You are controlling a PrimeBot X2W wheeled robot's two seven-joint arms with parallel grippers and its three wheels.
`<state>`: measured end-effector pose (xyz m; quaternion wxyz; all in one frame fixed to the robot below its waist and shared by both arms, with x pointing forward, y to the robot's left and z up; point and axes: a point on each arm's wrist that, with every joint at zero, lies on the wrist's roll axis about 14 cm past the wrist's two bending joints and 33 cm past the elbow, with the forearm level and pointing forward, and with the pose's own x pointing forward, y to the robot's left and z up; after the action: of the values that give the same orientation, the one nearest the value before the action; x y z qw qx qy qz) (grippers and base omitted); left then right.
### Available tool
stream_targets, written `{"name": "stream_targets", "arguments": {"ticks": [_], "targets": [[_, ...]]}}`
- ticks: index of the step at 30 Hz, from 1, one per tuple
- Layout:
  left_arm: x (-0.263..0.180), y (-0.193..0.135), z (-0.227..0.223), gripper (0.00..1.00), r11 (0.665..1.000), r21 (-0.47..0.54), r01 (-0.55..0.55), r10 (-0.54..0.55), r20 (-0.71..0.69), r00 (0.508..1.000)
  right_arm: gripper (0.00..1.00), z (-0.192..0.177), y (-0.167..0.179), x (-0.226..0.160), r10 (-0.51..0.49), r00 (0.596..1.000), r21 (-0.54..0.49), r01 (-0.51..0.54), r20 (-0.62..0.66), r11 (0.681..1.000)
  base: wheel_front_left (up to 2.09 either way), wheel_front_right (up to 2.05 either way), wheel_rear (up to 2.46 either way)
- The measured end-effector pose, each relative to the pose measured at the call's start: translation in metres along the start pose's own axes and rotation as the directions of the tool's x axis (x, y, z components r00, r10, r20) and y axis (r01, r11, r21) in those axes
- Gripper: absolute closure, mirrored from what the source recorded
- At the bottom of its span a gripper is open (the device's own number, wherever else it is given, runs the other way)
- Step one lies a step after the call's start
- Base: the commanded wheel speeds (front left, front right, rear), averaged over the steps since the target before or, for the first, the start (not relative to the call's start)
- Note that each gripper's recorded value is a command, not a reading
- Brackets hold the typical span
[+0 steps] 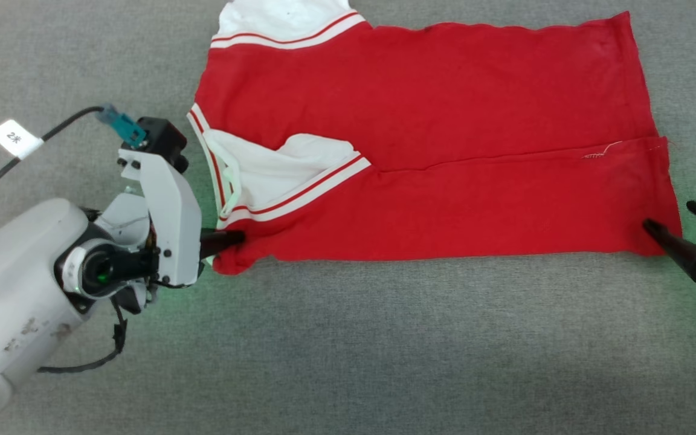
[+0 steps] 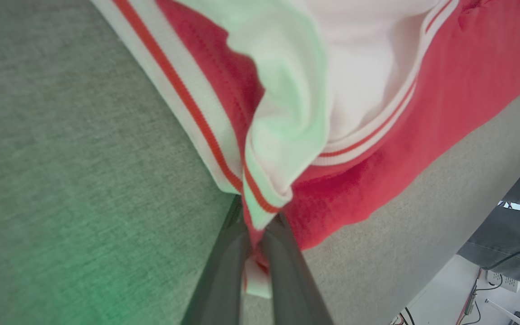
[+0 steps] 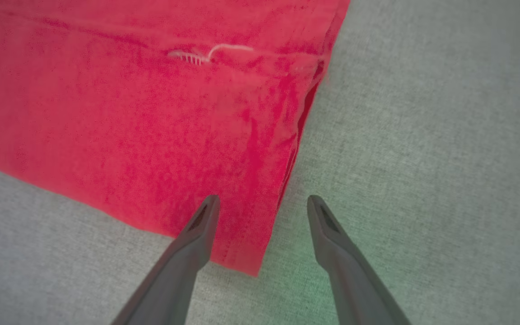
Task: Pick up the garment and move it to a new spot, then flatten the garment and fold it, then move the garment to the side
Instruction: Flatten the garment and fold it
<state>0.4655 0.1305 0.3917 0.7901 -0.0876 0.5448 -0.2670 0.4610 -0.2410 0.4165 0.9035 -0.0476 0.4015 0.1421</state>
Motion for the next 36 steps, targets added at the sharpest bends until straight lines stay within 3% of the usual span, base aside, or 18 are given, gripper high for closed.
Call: {"name": "stream_targets", "arguments": {"ticks": [6, 11, 12, 13, 14, 20, 35, 36], "targets": [[0.002, -0.003, 0.002, 1.0, 1.0, 0.02, 0.015, -0.015, 0.019, 1.0, 0.0, -0.015, 0.009, 0.013, 0.03, 0.982, -0.037, -0.037, -0.188, 0.999, 0.0, 0.0, 0.0], [0.004, -0.002, 0.002, 1.0, 1.0, 0.021, 0.022, -0.023, 0.042, 0.999, 0.0, -0.017, 0.007, 0.022, 0.022, 0.967, -0.06, -0.038, -0.255, 0.997, 0.0, 0.0, 0.0], [0.004, -0.001, 0.002, 1.0, 1.0, 0.019, 0.02, -0.021, 0.046, 0.999, 0.46, -0.017, 0.007, 0.024, 0.022, 0.964, -0.061, -0.04, -0.263, 0.997, 0.0, 0.0, 0.0], [0.004, -0.001, 0.002, 1.0, 1.0, 0.018, 0.023, -0.024, 0.049, 0.999, 0.77, -0.017, 0.008, 0.025, 0.023, 0.963, -0.067, -0.042, -0.268, 0.997, 0.0, 0.0, 0.0], [0.004, 0.0, 0.002, 1.0, 1.0, 0.015, 0.022, -0.023, 0.057, 0.998, 1.0, -0.016, 0.008, 0.026, 0.025, 0.964, -0.064, -0.043, -0.264, 0.997, 0.0, 0.0, 0.0], [-0.005, -0.007, -0.005, 1.0, 0.999, 0.01, 0.049, -0.05, 0.097, 0.994, 1.0, -0.016, 0.012, 0.019, 0.049, 0.971, -0.03, -0.057, -0.236, 0.998, 0.0, 0.0, 0.0], [-0.049, -0.032, -0.062, 1.0, 0.997, 0.034, 0.069, -0.073, 0.139, 0.988, 0.99, -0.057, 0.01, -0.029, 0.053, 0.964, 0.002, -0.055, -0.259, 0.999, 0.0, 0.0, 0.0], [-0.05, -0.032, -0.061, 1.0, 0.997, 0.036, 0.063, -0.068, 0.154, 0.986, 0.62, -0.055, 0.011, -0.031, 0.053, 0.969, -0.003, -0.055, -0.24, 0.998, 0.0, 0.0, 0.0]]}}
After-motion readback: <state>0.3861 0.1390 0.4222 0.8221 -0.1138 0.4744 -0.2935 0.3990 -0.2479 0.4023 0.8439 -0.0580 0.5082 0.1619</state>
